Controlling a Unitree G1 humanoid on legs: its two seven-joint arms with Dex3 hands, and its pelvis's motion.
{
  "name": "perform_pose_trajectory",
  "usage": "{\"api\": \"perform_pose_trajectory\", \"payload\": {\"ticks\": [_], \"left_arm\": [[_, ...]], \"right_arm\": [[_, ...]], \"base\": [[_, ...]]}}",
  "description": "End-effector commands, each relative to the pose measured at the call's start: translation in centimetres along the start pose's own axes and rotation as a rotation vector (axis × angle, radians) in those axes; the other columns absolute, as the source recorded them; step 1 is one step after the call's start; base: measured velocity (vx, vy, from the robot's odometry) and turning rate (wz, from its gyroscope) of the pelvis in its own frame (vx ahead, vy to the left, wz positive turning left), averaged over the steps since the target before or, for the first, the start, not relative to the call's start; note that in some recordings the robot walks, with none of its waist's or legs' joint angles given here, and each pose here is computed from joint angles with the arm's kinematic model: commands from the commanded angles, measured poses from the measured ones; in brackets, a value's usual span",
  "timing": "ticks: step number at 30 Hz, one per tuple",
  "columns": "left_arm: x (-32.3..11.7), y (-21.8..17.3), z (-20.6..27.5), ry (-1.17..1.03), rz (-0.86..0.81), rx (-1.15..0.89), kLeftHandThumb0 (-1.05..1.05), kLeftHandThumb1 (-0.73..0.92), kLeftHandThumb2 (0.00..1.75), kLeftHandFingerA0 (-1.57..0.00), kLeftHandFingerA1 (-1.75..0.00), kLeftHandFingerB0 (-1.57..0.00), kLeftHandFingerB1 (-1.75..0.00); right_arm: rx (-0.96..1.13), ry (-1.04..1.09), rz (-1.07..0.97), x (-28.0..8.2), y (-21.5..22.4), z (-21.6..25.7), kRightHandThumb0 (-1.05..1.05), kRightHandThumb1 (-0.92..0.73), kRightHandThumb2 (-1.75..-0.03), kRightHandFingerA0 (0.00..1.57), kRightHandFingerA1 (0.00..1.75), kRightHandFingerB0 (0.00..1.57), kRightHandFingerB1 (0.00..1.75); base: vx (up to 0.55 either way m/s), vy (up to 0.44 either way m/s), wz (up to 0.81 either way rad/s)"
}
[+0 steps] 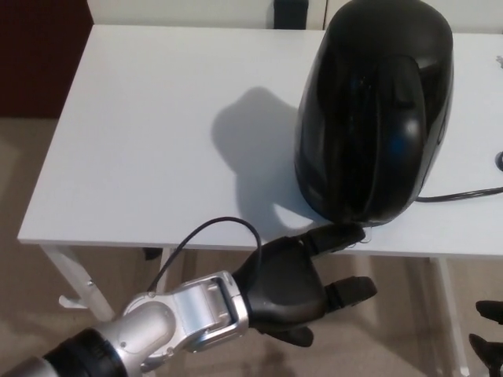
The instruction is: The robot walk towards a table in front and click the button on the base of the boilling pot using its left middle finger
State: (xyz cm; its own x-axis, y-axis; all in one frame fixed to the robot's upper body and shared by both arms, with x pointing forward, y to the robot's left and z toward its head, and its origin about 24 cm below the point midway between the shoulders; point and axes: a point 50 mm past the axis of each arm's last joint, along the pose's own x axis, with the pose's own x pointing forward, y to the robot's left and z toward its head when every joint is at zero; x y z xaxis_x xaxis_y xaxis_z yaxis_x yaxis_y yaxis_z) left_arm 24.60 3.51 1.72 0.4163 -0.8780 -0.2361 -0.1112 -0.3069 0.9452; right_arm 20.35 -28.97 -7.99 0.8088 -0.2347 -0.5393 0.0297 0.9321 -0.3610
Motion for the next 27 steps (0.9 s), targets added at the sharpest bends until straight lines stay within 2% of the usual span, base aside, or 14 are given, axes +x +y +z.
{"api": "perform_pose_trajectory", "payload": {"ticks": [1,4,5,6,7,10,11,15,16,22,23,24,25,27], "left_arm": [[-2.0,0.8,0.4,-0.043,0.062,-0.034,-0.74,0.91,0.74,-0.22,-0.31,-0.07,-0.21],[-2.9,2.2,0.6,-0.053,0.128,-0.018,-0.73,0.92,0.73,-0.23,-0.31,-0.08,-0.22],[-3.9,3.2,1.0,-0.072,0.161,-0.026,-0.72,0.92,0.75,-0.22,-0.31,-0.05,-0.2],[-4.4,3.6,1.2,-0.081,0.187,-0.033,-0.73,0.92,0.75,-0.23,-0.32,-0.08,-0.22],[-5.3,3.8,1.8,-0.095,0.203,-0.05,-0.74,0.92,0.75,-0.22,-0.31,-0.06,-0.21],[-7.8,3.9,3.6,-0.132,0.22,-0.096,-0.74,0.92,0.71,-0.25,-0.31,-0.09,-0.22],[-8.5,3.7,4.1,-0.136,0.208,-0.125,-0.35,0.51,1.09,-0.01,-0.47,0.0,-0.48],[-12.0,1.2,5.6,-0.113,0.131,-0.262,-0.35,0.51,1.09,-0.01,-0.47,0.0,-0.48],[-12.6,0.6,5.7,-0.096,0.109,-0.282,-0.75,0.92,0.69,-0.26,-0.31,-0.12,-0.23],[-16.5,-6.0,3.4,0.218,-0.123,-0.489,-0.76,0.92,0.69,-0.2,-0.29,-0.07,-0.2],[-17.2,-7.0,3.2,0.268,-0.157,-0.529,-0.8,0.76,1.03,-0.14,-0.42,-0.05,-0.27],[-17.7,-7.6,3.2,0.298,-0.176,-0.551,-0.8,0.76,1.03,-0.14,-0.42,-0.05,-0.27],[-18.6,-9.0,2.8,0.377,-0.189,-0.618,-0.74,0.89,0.68,-0.24,-0.31,-0.09,-0.22],[-20.6,-11.9,1.7,0.591,-0.215,-0.786,-0.76,0.87,0.68,-0.28,-0.31,-0.09,-0.22]], "right_arm": [[0.02,0.002,0.002,0.0,-0.3,0.0,-0.32,-0.6,-0.58,0.55,0.52,0.45,0.46],[0.01,0.003,-0.003,0.1,-0.3,0.2,-0.31,-0.59,-0.56,0.58,0.52,0.47,0.45],[0.03,0.003,0.0,0.2,-0.2,0.2,-0.38,-0.61,-0.57,0.5,0.51,0.44,0.45],[0.033,-0.004,0.008,0.1,-0.2,0.2,-0.44,-0.43,-0.85,0.36,0.58,0.31,0.53],[0.036,0.0,0.016,0.0,-0.2,0.0,-0.38,-0.66,-0.59,0.49,0.51,0.38,0.43],[0.042,0.017,0.018,-0.2,-0.2,-0.5,-0.32,-0.67,-0.6,0.6,0.53,0.42,0.43],[0.044,0.02,0.016,-0.3,-0.2,-0.6,-0.3,-0.63,-0.58,0.56,0.51,0.45,0.44],[0.017,0.039,-0.001,-0.1,-0.1,-0.7,-0.27,-0.63,-0.58,0.53,0.49,0.48,0.45],[0.024,0.04,0.002,-0.2,0.0,-0.8,-0.26,-0.63,-0.58,0.54,0.5,0.48,0.45],[0.03,0.054,0.026,-0.4,0.0,-1.3,-0.25,-0.64,-0.59,0.51,0.49,0.45,0.44],[0.034,0.062,0.031,-0.6,0.1,-1.6,-0.25,-0.64,-0.59,0.5,0.48,0.45,0.44],[0.036,0.072,0.036,-0.8,0.2,-2.0,-0.25,-0.64,-0.59,0.5,0.48,0.45,0.44],[0.029,0.078,0.046,-1.1,0.3,-2.5,-0.25,-0.64,-0.59,0.5,0.48,0.44,0.44],[0.023,0.088,0.057,-1.4,0.6,-3.0,-0.26,-0.63,-0.59,0.49,0.48,0.44,0.43]], "base": [[0.0,0.0,0.0],[0.0,0.0,0.0],[0.0,0.0,0.0],[0.0,0.0,0.0],[0.0,0.0,0.0],[0.0,0.0,0.0],[0.0,0.0,0.0],[0.0,0.0,0.0],[0.0,0.0,0.0],[0.0,0.0,0.0],[0.0,0.0,0.0],[0.0,0.0,0.0],[0.0,0.0,0.0],[0.0,0.0,0.0]]}}
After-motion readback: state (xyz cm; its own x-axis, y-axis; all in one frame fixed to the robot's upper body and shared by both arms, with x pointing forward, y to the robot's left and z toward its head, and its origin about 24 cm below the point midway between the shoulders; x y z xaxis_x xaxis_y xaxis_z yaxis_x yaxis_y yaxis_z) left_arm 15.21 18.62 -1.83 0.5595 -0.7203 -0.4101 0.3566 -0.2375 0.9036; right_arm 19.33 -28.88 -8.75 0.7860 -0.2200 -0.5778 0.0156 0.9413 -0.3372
